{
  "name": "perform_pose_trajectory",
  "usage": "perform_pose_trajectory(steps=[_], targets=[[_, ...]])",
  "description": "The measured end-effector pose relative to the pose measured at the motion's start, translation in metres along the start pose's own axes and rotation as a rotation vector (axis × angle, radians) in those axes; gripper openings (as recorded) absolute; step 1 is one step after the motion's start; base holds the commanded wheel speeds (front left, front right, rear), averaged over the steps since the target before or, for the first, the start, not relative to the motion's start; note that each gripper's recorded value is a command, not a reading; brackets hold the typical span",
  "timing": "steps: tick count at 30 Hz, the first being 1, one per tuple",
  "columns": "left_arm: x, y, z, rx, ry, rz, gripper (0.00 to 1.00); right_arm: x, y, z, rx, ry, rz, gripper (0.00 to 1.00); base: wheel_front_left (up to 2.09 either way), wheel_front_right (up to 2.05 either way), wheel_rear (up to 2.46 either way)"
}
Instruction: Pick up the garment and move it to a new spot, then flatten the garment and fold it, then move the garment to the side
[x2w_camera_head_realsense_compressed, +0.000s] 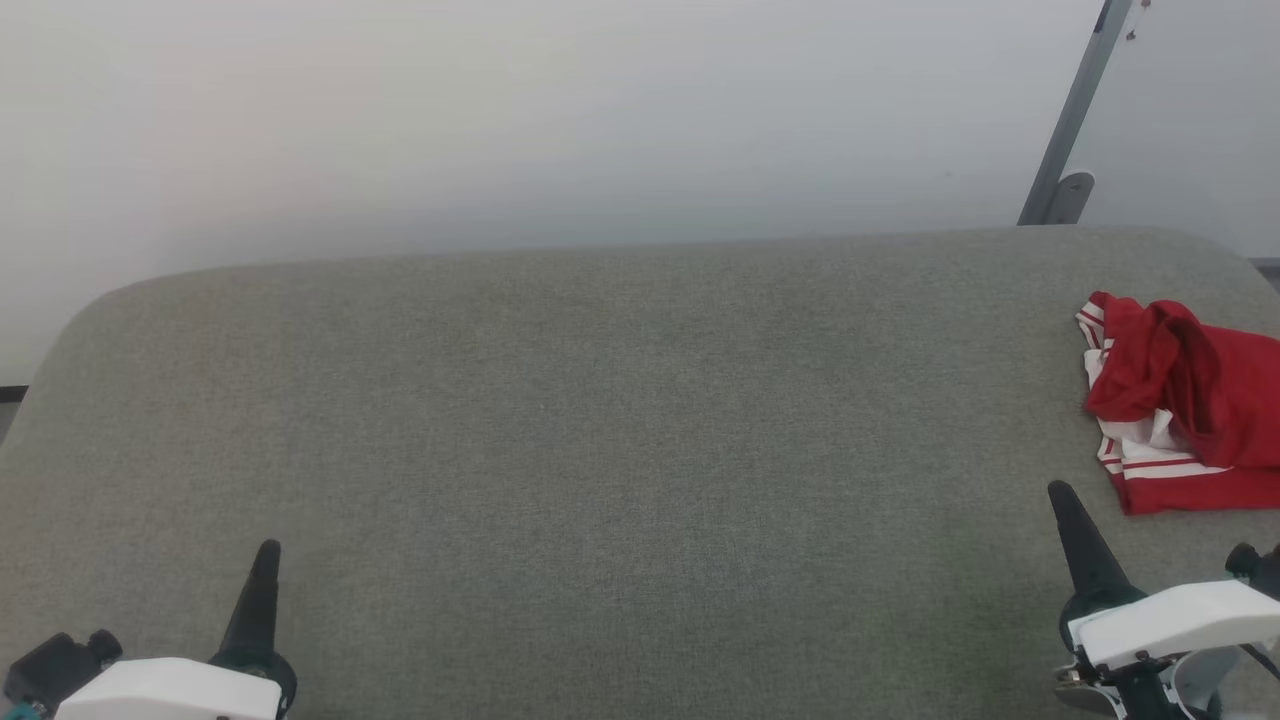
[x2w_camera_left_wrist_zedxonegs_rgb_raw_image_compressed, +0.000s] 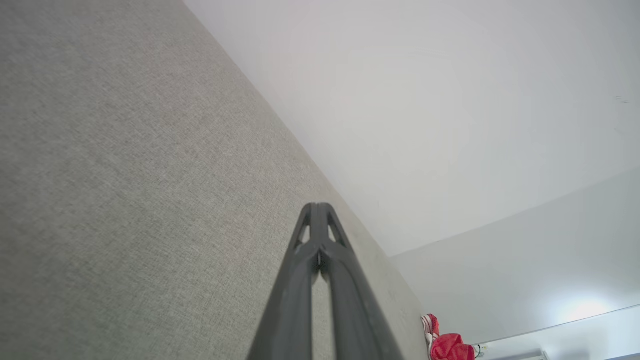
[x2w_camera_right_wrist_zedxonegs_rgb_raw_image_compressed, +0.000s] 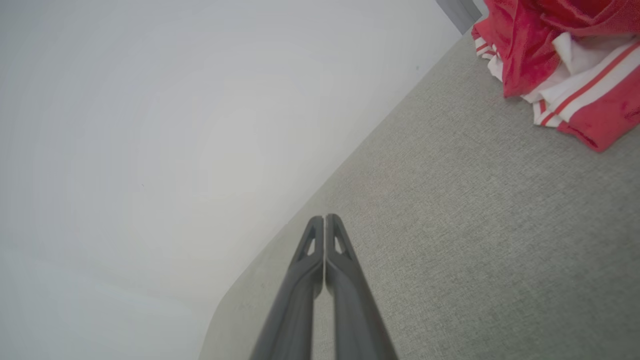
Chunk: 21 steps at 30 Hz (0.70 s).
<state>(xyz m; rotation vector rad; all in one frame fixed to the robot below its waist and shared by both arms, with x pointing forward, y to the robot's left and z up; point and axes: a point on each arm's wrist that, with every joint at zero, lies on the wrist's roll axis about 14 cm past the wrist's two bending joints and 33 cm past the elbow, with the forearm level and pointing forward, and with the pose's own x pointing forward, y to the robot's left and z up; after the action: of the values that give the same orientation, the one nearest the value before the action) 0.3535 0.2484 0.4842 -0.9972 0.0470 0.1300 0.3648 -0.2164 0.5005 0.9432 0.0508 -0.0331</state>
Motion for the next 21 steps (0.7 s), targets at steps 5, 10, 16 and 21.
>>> perform_pose_trajectory(steps=[5, 10, 16, 21], targets=[[0.002, -0.003, -0.005, -0.048, 0.007, -0.006, 0.0, 0.002, 0.002, 0.0, 0.056, -0.002, 0.006, 0.0, 0.0, 0.0, 0.0], [0.004, -0.006, -0.007, -0.101, 0.012, -0.01, 0.0, 0.005, 0.004, -0.001, 0.11, -0.004, 0.013, 0.0, 0.0, 0.0, 0.0], [0.008, -0.012, -0.01, -0.153, 0.018, -0.025, 0.0, 0.006, 0.004, -0.002, 0.171, -0.005, 0.015, 0.0, 0.0, 0.0, 0.0], [0.009, -0.013, -0.013, -0.202, 0.023, -0.025, 0.0, 0.008, 0.007, -0.002, 0.221, -0.007, 0.023, 0.0, 0.0, 0.0, 0.0]])
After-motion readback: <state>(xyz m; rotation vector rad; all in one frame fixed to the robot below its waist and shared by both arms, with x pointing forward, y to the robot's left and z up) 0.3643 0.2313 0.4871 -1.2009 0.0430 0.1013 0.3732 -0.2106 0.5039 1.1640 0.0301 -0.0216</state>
